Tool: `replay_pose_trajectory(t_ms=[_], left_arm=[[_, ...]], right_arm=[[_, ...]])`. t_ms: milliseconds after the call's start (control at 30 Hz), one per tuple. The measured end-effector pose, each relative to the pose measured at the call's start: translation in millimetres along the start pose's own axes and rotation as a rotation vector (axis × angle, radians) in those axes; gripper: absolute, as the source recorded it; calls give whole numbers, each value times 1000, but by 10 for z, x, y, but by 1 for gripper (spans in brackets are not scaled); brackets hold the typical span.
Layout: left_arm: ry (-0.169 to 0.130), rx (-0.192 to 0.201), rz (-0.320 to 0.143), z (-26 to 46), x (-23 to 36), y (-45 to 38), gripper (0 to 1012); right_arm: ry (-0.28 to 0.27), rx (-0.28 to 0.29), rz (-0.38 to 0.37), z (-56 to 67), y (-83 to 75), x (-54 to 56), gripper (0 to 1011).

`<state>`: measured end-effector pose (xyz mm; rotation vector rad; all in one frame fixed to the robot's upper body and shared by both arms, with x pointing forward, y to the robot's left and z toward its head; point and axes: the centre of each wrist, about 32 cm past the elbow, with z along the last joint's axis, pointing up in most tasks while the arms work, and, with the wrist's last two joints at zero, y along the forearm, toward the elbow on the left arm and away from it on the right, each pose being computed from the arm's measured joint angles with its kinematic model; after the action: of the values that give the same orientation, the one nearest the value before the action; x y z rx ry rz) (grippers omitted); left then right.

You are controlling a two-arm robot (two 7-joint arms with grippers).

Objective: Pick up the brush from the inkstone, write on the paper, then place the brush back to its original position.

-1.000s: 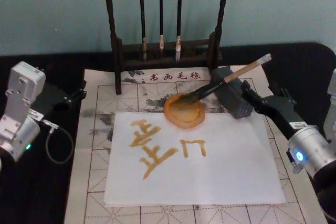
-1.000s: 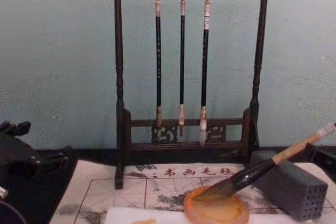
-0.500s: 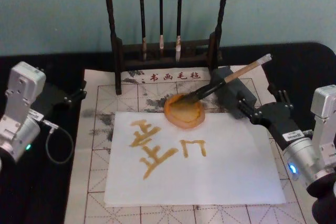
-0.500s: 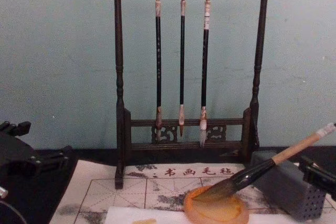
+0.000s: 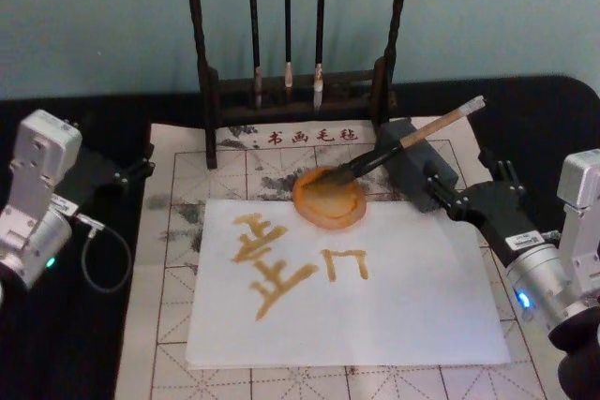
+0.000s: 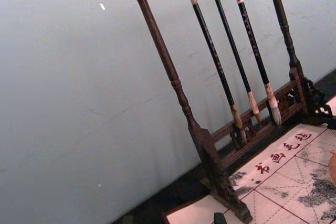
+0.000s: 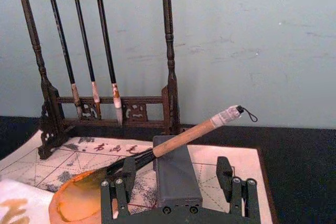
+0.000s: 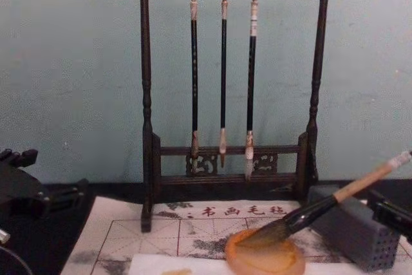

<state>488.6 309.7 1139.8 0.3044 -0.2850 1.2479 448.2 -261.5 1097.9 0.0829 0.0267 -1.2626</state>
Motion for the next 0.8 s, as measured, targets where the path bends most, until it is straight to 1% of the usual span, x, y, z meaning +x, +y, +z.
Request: replay_pose_trajectory(t_ms=[800], left_arm=[[0, 0, 0, 0, 0, 0, 1001]], right_arm=[[6, -3, 1, 10, 1, 3, 1000]])
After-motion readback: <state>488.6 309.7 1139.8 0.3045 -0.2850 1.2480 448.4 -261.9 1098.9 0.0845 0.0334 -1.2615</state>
